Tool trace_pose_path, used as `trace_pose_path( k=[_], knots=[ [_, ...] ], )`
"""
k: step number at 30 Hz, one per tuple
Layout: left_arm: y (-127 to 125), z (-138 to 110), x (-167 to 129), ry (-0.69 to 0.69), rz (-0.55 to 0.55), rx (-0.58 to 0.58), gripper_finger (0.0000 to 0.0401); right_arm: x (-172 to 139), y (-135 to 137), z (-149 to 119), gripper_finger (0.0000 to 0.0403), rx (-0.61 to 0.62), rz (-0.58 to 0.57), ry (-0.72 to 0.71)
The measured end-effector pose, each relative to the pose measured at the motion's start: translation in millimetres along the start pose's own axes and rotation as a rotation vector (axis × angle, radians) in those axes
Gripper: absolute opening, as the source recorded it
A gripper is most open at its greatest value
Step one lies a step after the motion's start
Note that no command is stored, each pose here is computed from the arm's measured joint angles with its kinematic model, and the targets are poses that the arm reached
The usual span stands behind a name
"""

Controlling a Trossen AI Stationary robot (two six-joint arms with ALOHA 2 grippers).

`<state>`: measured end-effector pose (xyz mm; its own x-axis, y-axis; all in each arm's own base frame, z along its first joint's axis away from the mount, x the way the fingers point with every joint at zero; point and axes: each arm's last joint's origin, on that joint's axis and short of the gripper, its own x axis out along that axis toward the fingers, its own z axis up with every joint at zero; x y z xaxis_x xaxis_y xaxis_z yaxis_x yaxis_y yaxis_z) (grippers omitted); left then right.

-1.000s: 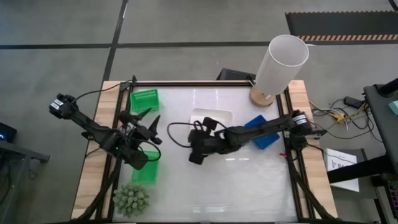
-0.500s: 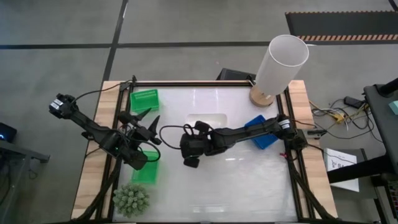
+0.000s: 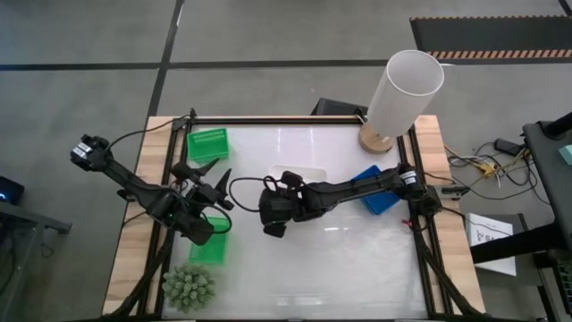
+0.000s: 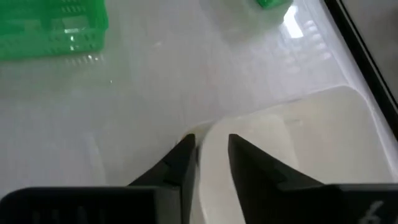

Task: Stack baskets by color
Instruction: Stack the bottom white bin on the top white bins, then stack the bottom green bin on the other green bins

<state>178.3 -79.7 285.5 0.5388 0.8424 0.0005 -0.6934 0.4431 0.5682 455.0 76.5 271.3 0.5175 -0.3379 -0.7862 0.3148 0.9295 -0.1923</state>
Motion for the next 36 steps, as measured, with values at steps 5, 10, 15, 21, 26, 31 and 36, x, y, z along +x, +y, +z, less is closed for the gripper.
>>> trace_pose_path(
  k=[5,10,15,21,26,31,36],
  knots=[
    [-2.2,1.1,0.0,0.014,-0.046,-0.02,0.02,-16.7,-8.2,-0.7,0.0108,-0.056,-0.009,0.026],
    [-7.8,9.0,-0.8,0.047,-0.237,-0.018,0.02,-41.6,-11.4,-13.5,0.0109,-0.105,-0.013,0.061],
    [-23.7,29.4,-2.0,-0.04,-0.519,-0.032,0.02,-66.2,-14.5,-41.4,0.0105,-0.129,0.004,0.067],
    [-46.9,50.0,2.2,-0.223,-0.713,-0.033,0.02,-77.3,-26.8,-86.5,0.007,-0.081,0.006,-0.019],
    [-60.8,49.4,16.3,-0.178,-0.689,-0.064,0.02,-77.2,-43.4,-120.8,0.0033,-0.041,0.048,-0.126],
    [-72.5,40.7,27.3,-0.03,-0.682,-0.229,0.02,-82.4,-60.1,-147.5,0.001,-0.057,0.085,-0.254],
    [-78.5,29.9,26.9,0.177,-0.69,-0.402,0.0199,-91.7,-74.5,-167.1,0.0009,-0.083,0.114,-0.391]
  ],
)
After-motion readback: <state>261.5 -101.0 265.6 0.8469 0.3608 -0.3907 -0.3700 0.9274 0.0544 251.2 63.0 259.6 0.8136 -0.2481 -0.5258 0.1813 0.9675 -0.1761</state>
